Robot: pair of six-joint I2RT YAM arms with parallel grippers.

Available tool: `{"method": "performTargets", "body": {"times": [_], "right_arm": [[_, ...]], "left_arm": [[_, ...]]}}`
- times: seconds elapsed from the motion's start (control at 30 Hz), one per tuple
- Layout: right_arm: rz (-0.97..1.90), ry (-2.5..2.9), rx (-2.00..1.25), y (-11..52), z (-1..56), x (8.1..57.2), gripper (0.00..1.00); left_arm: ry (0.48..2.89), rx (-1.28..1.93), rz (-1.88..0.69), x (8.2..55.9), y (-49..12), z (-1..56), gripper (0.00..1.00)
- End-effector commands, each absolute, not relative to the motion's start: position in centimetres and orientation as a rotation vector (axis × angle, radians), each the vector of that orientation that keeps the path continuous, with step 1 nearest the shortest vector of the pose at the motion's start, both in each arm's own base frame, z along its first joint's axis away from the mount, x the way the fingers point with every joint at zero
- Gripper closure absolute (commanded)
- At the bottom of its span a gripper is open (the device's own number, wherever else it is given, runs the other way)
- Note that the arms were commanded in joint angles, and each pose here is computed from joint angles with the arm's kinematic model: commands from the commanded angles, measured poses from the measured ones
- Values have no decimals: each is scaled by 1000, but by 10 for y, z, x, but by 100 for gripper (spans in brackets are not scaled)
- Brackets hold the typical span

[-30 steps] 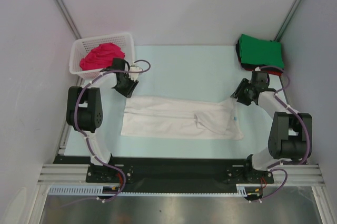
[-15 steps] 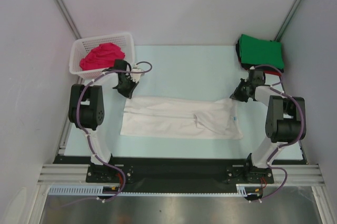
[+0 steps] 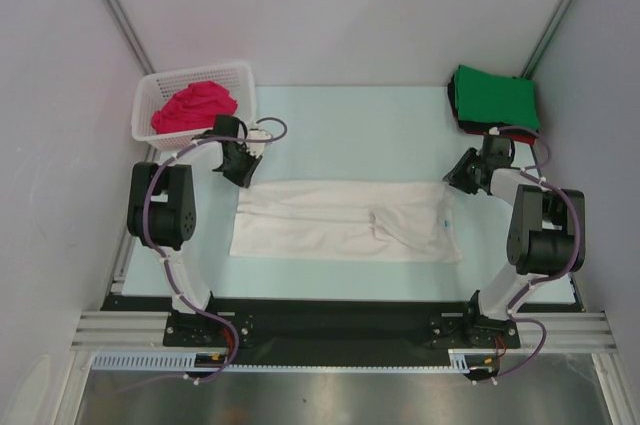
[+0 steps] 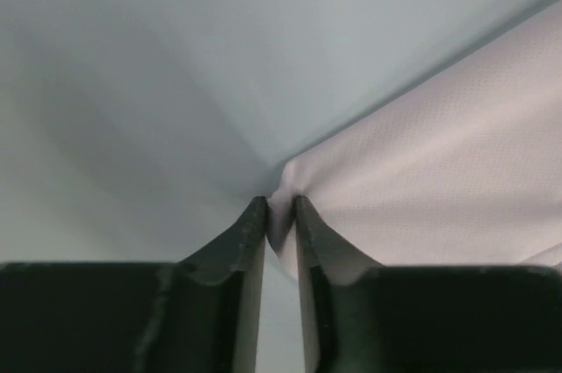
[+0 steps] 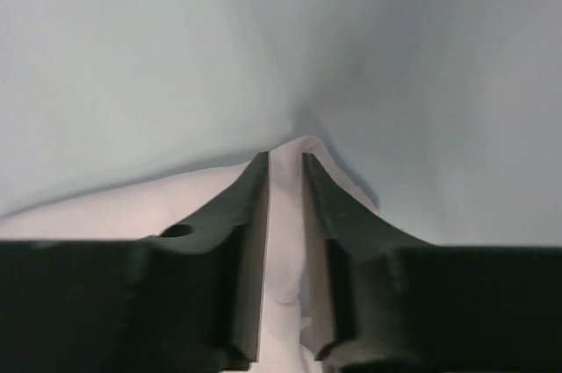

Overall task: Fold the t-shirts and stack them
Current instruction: Fold the tshirt

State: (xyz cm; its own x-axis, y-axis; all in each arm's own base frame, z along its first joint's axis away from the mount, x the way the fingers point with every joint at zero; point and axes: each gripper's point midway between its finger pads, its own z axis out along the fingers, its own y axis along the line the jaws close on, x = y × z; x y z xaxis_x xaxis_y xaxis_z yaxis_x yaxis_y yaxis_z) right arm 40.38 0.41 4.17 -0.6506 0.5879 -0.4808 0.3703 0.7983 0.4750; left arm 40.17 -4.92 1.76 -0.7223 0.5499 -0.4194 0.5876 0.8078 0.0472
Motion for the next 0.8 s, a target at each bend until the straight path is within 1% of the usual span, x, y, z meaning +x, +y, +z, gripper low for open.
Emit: {"method": "performTargets", "body": {"times": [0.0,0.03,0.07,0.13,0.17,0.2,0.23,0.3,0.33,0.37,0.43,0.47,0.57,0.6,0.63,0.67,0.7,0.73,0.77], "right_arm": [[422,2275,668,-4,66,421,67],[403,2291,673,-5,70,418,57],[361,2284,669,-11,79,416,54],[300,2326,696,-17,87,402,47],[232,2318,720,-25,97,394,46],[198,2382,776,-26,89,372,46],[181,2384,794,-27,94,365,46],[163,2400,838,-25,94,336,45],[165,2410,893,-23,93,321,46],[161,2446,928,-19,77,300,45],[194,2412,1009,-13,80,281,45],[203,2449,1052,-6,65,262,45],[204,2382,1198,3,61,237,46],[205,2377,1238,7,49,225,46],[236,2333,1226,13,53,224,47],[237,2281,1291,13,51,224,47],[234,2272,1312,15,43,219,48],[242,2263,1322,17,40,218,48],[246,2260,1345,18,37,217,49]], "left_arm": [[2545,834,-59,408,-34,30,73],[2529,833,-44,412,-33,36,64],[2517,825,-20,416,-30,42,59],[2489,816,9,423,-29,54,52],[2470,802,27,426,-27,62,50],[2453,790,31,428,-27,69,47],[2451,794,23,428,-28,69,46],[2438,798,-16,425,-34,73,45],[2446,801,-31,424,-35,70,45],[2452,806,-42,423,-36,67,45],[2469,810,-50,421,-36,60,45],[2491,813,-58,419,-36,52,45],[2521,842,-56,415,-38,39,47],[2522,849,-59,414,-39,37,47],[2527,856,-69,411,-40,32,47],[2526,854,-71,411,-40,31,47],[2529,856,-77,410,-41,30,50],[2538,862,-92,407,-42,27,63],[2544,865,-105,405,-43,26,67]]}}
